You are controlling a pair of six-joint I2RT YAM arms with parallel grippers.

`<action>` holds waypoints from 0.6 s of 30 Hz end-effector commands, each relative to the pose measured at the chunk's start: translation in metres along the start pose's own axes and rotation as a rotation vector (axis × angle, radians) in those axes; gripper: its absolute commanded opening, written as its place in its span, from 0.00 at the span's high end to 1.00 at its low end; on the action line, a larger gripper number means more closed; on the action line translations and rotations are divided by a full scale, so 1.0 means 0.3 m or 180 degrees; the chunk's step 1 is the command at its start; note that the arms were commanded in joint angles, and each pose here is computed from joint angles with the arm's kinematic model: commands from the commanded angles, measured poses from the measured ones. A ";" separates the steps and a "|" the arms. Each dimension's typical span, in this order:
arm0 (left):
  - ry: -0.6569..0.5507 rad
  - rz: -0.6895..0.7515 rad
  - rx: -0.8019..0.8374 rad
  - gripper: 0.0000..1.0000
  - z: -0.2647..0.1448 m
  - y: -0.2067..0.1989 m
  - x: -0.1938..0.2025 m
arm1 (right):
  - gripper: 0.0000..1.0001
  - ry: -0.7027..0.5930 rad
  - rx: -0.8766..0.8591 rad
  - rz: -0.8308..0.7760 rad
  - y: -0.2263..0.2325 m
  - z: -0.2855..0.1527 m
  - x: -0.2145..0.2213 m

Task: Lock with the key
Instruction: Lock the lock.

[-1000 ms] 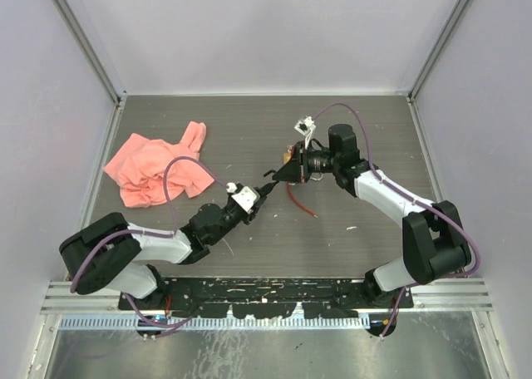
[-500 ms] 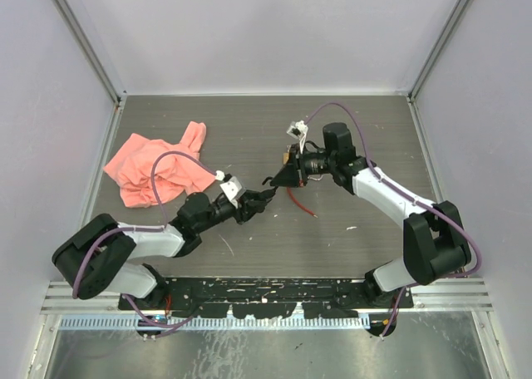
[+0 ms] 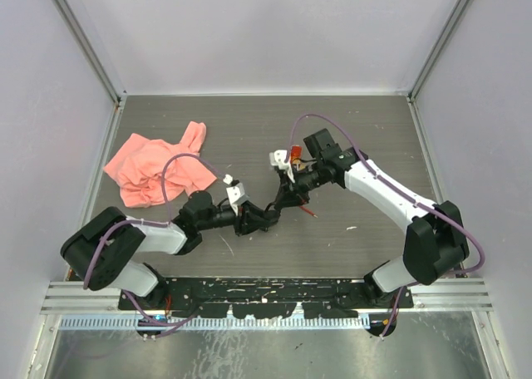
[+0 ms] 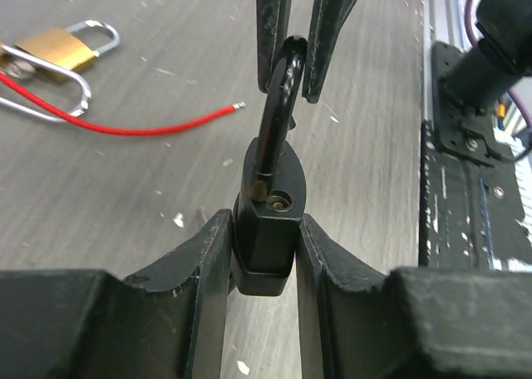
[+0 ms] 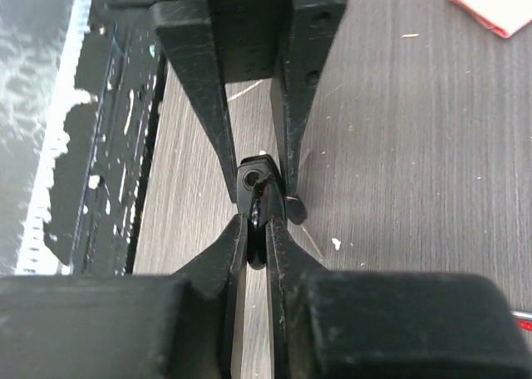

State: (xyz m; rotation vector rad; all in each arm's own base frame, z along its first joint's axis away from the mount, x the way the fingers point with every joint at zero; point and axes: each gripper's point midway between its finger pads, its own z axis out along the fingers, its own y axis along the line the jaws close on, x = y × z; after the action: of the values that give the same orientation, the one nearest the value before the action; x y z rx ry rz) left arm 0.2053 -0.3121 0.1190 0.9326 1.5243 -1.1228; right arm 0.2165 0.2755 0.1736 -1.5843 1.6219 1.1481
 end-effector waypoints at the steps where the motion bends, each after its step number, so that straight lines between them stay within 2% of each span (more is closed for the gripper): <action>1: -0.0300 0.0152 0.0324 1.00 0.015 -0.057 -0.098 | 0.99 0.0306 -0.0122 -0.0584 0.029 0.017 0.074; 12: -0.0061 0.0264 0.0108 1.00 0.010 -0.010 -0.003 | 0.99 0.0766 -0.0068 -0.0707 -0.011 0.083 0.211; 18: 0.0087 0.0437 0.0001 1.00 0.023 0.002 0.066 | 0.99 0.0871 -0.0080 -0.0845 -0.011 0.104 0.253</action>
State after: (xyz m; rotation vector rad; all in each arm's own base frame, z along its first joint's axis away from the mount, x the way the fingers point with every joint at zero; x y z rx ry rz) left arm 0.1878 -0.3059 0.0718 1.0293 1.6447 -1.1011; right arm 0.2041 0.2725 0.1159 -1.8879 1.5171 0.9549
